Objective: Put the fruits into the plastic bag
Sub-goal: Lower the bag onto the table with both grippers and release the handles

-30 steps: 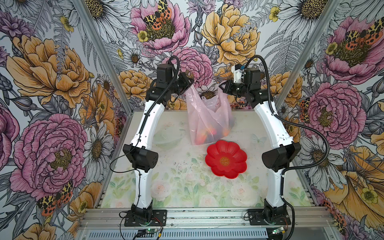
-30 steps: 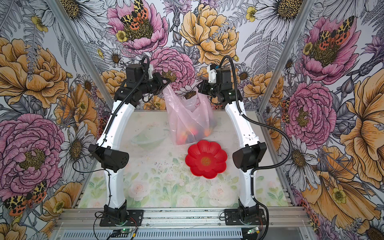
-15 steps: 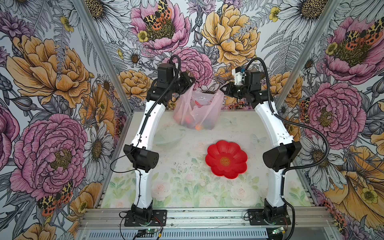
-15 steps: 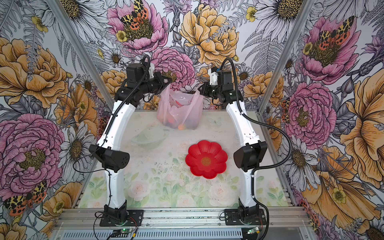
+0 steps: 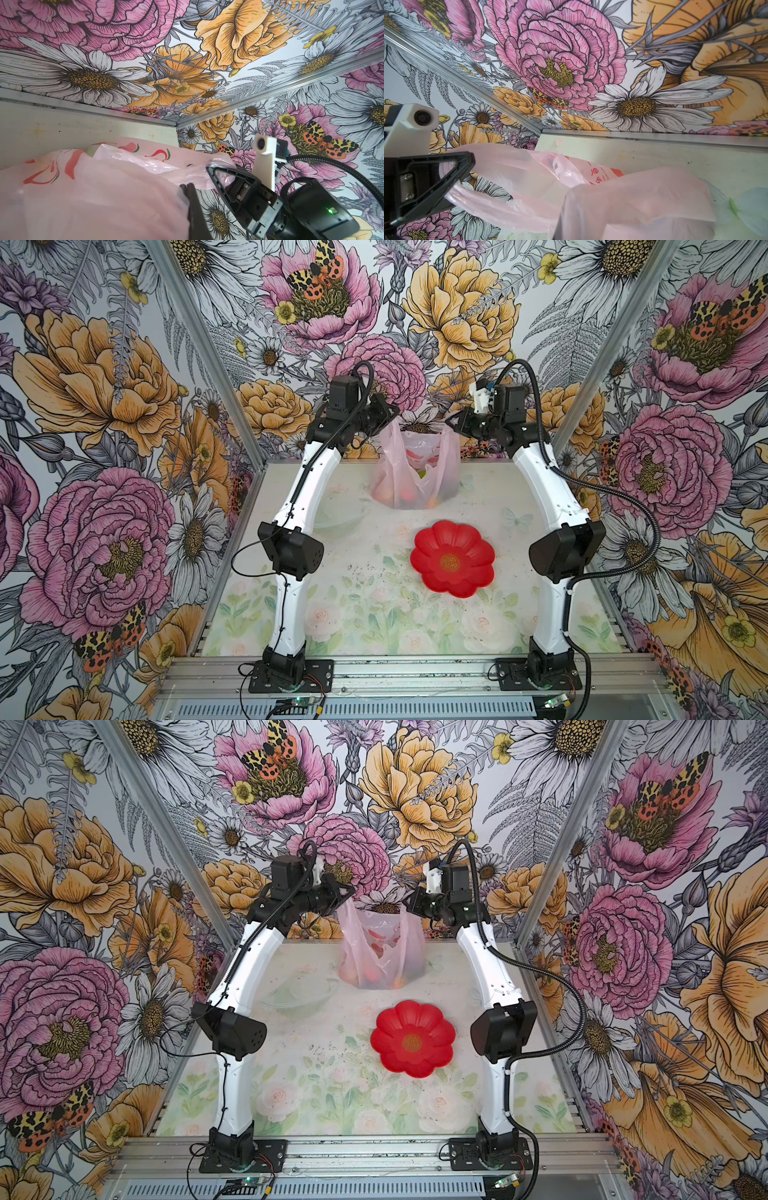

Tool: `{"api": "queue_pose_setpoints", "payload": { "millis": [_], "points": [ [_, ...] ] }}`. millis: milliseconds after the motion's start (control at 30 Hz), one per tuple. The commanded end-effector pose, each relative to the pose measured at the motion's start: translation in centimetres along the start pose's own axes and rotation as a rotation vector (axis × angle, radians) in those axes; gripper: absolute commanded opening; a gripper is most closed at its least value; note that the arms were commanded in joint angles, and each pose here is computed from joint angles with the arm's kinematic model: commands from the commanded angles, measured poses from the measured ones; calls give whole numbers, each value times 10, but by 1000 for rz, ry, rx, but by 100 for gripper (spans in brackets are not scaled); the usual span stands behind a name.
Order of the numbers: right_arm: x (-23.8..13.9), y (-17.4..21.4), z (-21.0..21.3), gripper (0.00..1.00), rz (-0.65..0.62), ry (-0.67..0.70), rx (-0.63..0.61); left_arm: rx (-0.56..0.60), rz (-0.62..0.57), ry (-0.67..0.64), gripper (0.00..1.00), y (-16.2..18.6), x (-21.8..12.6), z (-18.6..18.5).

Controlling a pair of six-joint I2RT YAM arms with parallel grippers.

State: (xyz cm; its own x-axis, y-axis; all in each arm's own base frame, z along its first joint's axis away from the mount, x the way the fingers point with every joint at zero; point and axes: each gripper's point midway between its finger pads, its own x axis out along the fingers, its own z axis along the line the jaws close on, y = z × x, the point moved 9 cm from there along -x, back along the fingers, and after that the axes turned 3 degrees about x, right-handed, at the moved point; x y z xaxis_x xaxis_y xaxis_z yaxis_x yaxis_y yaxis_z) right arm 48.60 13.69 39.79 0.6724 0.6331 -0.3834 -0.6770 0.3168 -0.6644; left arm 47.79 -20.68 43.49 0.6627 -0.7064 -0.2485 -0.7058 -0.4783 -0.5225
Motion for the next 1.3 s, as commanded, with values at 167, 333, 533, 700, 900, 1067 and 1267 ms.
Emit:
{"api": "queue_pose_setpoints", "payload": {
  "millis": [167,333,533,700,900,1067,1267],
  "points": [
    [-5,1,3,0,8,-41,55,36,86,44,0,28,19,-10],
    [17,4,-8,0,28,-34,133,77,227,62,0,78,43,-18],
    [49,23,-24,0,96,-15,212,98,348,-15,0,129,58,2],
    [79,54,-50,0,176,51,298,69,434,-37,0,159,74,27],
    [99,79,-76,4,228,102,394,32,475,-72,18,177,77,54],
    [93,79,-70,16,237,83,402,50,445,-49,50,165,63,43],
    [53,64,-44,36,182,60,372,84,377,-39,93,144,25,28]
  ]
}}
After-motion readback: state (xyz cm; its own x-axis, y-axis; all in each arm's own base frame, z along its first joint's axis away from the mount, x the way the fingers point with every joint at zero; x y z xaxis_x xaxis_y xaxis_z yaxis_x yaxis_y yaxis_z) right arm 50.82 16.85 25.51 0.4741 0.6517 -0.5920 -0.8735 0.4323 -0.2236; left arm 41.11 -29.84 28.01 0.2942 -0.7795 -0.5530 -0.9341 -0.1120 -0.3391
